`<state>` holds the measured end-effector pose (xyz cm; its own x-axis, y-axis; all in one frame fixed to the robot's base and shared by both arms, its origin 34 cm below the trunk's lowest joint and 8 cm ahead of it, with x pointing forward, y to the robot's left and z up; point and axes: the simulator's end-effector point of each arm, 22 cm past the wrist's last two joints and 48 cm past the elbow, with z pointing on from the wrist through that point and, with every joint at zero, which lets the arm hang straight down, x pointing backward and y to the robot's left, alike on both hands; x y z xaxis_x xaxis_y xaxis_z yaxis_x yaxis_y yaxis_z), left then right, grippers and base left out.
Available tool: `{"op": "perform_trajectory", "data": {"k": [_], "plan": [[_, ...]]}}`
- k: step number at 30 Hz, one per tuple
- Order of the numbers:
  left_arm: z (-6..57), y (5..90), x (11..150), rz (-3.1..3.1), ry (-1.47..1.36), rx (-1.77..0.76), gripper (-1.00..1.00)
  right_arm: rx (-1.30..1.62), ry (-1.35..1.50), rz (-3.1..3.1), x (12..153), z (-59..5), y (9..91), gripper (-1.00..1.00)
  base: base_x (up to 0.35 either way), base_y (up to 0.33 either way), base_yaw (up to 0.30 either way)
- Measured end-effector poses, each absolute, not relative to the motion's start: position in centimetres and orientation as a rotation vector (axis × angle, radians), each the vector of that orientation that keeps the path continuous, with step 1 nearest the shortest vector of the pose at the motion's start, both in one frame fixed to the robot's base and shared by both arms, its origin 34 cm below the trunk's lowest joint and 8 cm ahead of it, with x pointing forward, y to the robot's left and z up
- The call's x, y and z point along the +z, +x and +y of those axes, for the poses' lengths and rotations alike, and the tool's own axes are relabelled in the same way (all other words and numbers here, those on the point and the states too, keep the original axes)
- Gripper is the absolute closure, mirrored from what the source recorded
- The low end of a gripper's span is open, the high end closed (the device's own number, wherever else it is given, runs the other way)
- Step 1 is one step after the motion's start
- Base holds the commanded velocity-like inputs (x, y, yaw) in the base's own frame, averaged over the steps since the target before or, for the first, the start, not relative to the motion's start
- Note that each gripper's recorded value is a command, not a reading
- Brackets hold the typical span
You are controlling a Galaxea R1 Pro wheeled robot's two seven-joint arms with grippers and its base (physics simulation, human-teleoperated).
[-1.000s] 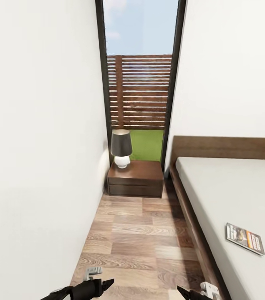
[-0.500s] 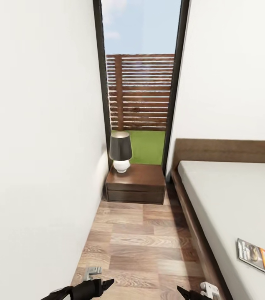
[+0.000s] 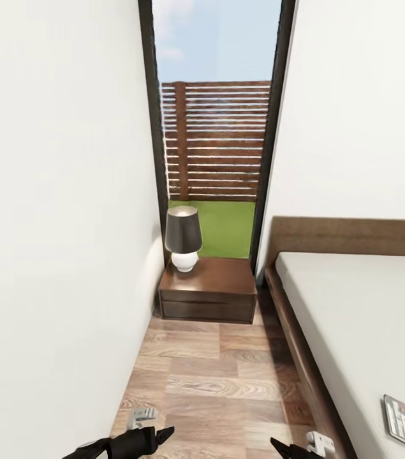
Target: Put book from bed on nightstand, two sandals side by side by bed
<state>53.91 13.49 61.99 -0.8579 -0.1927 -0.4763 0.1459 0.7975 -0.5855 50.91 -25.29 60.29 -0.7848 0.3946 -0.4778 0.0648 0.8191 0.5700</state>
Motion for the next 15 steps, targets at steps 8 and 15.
{"op": "perform_trajectory", "data": {"k": [8, 15], "plan": [[13.49, 53.91, 61.99, 2.457, -0.035, -0.859, -1.00, 0.723, 0.336, 2.398, 60.28, -25.29, 50.90, -1.00, 0.312, 0.000, 0.000], [13.49, 53.91, 61.99, 2.457, -0.035, -0.859, -1.00, 0.723, 0.338, 2.397, 60.29, -25.29, 50.92, -1.00, 0.312, 0.000, 0.000]]}}
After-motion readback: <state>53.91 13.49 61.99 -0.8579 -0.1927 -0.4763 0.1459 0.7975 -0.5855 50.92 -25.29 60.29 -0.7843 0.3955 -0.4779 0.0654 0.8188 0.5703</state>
